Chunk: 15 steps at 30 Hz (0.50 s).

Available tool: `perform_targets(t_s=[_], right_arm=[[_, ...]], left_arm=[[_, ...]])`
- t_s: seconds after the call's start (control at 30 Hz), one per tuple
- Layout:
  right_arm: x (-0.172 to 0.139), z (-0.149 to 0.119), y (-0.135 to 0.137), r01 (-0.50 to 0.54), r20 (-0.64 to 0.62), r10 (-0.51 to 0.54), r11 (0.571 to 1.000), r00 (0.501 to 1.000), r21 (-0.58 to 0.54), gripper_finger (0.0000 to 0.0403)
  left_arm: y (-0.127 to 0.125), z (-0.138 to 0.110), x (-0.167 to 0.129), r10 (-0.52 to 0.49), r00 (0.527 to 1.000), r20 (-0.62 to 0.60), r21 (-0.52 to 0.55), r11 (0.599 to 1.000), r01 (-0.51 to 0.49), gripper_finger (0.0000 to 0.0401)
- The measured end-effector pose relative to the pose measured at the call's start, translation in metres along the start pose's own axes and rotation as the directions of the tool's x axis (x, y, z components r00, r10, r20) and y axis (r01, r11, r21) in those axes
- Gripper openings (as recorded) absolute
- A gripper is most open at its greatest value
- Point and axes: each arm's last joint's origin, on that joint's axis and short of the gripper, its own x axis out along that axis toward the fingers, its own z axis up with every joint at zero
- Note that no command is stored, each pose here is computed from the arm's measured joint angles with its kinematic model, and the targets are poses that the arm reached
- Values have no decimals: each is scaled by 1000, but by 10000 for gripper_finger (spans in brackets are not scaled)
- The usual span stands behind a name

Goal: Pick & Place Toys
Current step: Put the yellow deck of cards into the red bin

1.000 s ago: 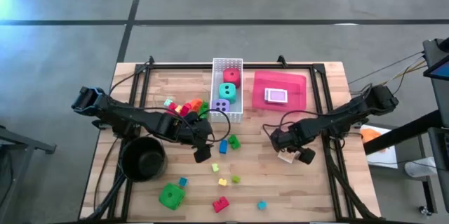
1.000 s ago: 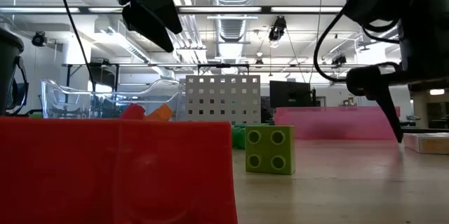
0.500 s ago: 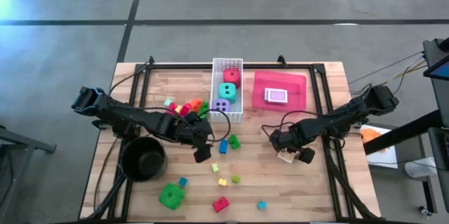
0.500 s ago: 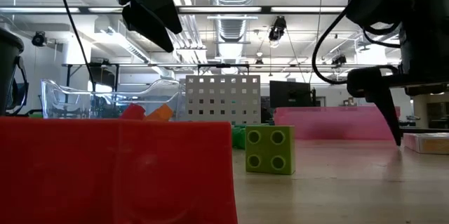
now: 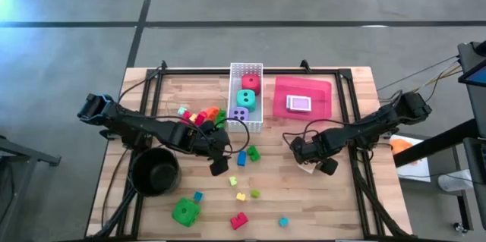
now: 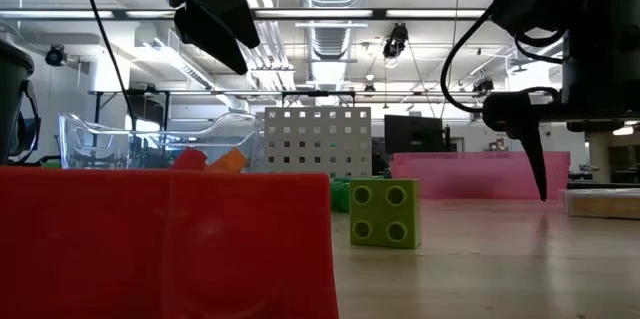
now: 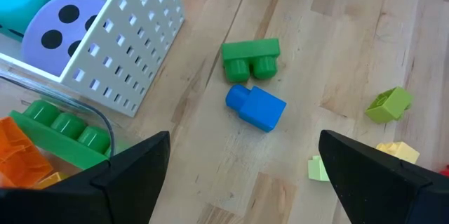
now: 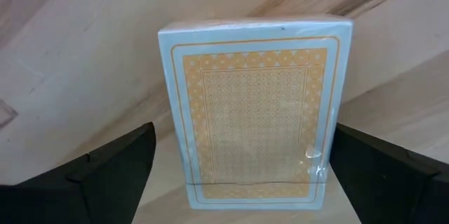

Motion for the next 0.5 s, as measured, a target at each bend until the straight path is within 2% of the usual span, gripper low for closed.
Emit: perform_targets(t_s=[0.33, 0.43, 0.5], right_arm=[[-1, -2, 1, 3, -24, -4, 1000, 1000, -29, 397], [0, -2, 1, 11, -32, -12, 999, 999, -32, 381], [0, -2, 0, 14, -31, -15, 999, 999, -32, 357]], left_arm=[[0, 0, 0, 0, 1000, 0, 0, 1000, 0, 365], [0, 0, 0, 0, 1000, 0, 0, 1000, 0, 365], [0, 0, 0, 0, 1000, 0, 0, 1000, 0, 365]])
